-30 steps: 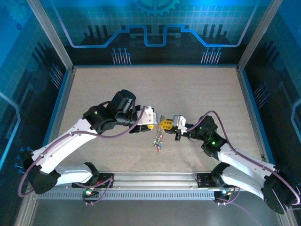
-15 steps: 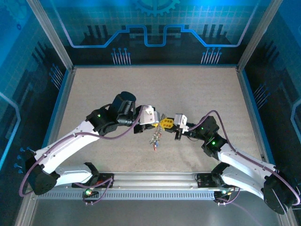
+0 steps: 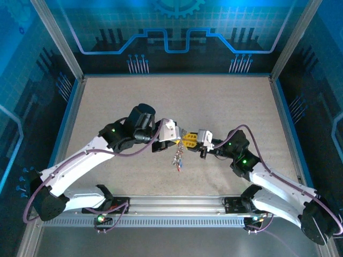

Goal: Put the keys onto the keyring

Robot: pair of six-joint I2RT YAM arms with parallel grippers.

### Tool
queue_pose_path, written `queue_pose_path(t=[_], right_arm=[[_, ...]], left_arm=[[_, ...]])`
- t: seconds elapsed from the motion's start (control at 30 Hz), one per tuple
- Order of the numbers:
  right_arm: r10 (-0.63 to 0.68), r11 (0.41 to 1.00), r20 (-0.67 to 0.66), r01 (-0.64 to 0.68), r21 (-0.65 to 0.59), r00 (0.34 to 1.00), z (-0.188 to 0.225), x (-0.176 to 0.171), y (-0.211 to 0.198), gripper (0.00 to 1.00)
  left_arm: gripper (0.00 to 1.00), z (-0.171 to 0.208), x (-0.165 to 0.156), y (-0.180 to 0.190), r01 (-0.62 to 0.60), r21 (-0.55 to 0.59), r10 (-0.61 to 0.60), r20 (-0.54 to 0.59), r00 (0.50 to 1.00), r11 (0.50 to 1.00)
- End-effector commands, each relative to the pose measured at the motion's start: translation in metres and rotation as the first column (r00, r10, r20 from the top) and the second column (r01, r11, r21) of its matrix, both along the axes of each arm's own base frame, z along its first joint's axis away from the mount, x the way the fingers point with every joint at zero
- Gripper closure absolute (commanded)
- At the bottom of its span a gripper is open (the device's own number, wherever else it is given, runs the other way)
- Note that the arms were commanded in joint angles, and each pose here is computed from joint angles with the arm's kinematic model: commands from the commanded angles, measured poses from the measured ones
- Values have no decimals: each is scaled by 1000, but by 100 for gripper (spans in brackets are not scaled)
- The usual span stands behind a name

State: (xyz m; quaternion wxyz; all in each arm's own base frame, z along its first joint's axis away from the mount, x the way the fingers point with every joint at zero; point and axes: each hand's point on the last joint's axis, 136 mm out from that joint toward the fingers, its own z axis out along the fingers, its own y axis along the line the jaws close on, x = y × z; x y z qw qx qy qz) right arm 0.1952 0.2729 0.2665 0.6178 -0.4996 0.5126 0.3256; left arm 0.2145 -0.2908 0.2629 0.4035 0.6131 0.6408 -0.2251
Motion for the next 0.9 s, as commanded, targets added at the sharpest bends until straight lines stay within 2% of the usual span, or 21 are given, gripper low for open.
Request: queue_pose_path(t=[0.0, 0.13, 0.37, 0.57, 0.87], right_arm=[[7, 997, 6, -7, -79, 1000, -5, -3, -1, 78], [-10, 994, -44, 5, -105, 999, -13, 3, 0, 73], [-7, 998, -86, 3, -56, 996, -10, 8, 6, 70], [36, 997, -104, -43, -62, 994, -13, 2, 8, 70], [43, 999, -125, -46, -17, 991, -12, 6, 13, 75]], left_arm=[[100, 12, 6, 12, -17, 131, 9, 61, 998, 991], [100, 1, 4, 18, 2, 336, -40, 109, 993, 942], [100, -8, 3, 24, 42, 540, -125, 119, 985, 841], [100, -6, 1, 17, 73, 554, -158, 107, 982, 829], [100, 8, -4, 0, 105, 459, -172, 107, 979, 882]])
